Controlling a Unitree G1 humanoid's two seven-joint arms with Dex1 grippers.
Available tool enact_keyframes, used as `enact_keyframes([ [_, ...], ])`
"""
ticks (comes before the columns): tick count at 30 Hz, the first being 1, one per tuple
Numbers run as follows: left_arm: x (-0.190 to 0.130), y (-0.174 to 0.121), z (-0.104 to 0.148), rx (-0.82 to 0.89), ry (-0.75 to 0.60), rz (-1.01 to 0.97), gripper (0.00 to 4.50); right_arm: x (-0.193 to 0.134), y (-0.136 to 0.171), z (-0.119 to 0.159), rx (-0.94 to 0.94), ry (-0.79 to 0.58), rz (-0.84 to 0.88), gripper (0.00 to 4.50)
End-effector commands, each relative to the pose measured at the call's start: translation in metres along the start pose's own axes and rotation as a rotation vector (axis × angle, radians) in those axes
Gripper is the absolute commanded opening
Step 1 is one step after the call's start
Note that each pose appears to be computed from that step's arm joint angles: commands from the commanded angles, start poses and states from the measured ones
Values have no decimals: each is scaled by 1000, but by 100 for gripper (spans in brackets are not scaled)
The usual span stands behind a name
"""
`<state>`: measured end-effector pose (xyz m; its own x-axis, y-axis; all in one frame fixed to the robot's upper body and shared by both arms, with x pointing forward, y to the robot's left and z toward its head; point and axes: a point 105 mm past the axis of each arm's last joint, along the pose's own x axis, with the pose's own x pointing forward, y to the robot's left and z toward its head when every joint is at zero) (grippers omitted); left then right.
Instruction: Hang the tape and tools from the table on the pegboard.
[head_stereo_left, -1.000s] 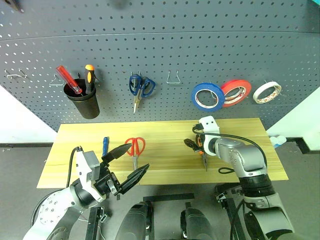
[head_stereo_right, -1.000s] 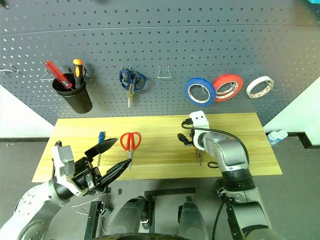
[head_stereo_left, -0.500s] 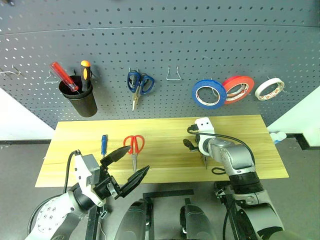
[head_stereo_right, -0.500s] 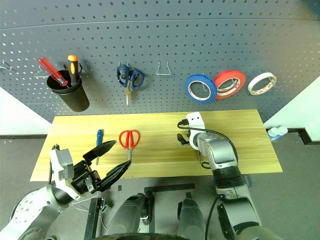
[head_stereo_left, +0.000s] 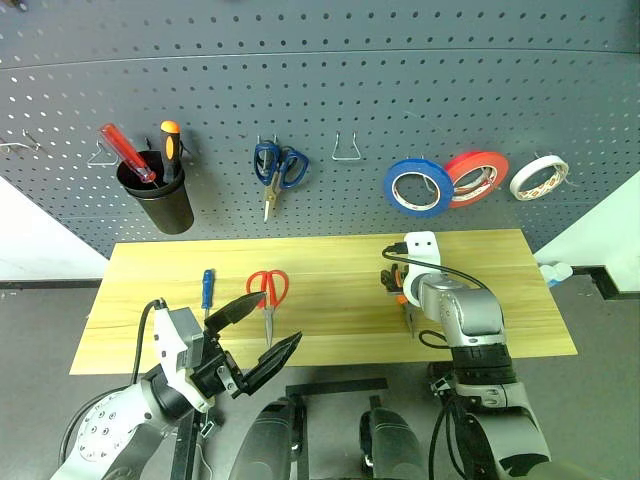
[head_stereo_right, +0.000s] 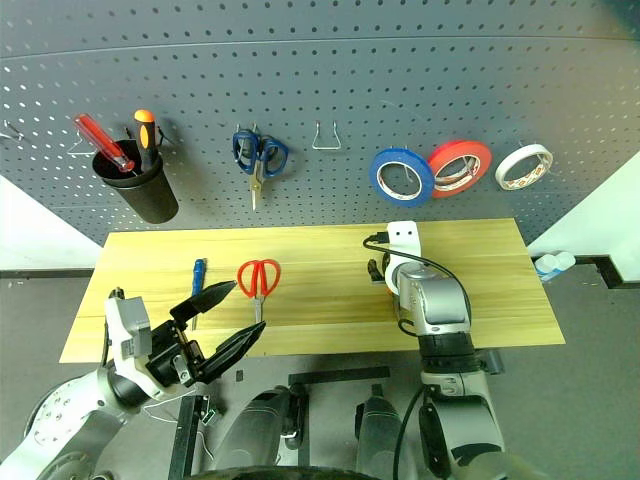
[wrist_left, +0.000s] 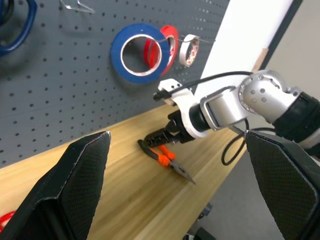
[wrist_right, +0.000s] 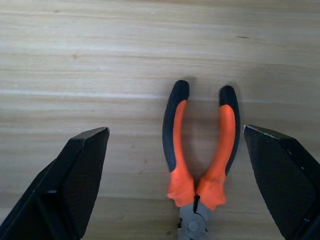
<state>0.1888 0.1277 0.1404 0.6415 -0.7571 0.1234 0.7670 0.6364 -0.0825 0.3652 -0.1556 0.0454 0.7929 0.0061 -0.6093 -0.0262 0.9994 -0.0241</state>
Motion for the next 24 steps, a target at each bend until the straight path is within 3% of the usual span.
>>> enact_keyframes([
  [1,-3,-1,5,28,-22,-14,450,-1,3,7,2,-14,-4,447],
  [24,-8,-3,6,25,-2,-31,450,12,-11,-2,20,22,-59,447],
])
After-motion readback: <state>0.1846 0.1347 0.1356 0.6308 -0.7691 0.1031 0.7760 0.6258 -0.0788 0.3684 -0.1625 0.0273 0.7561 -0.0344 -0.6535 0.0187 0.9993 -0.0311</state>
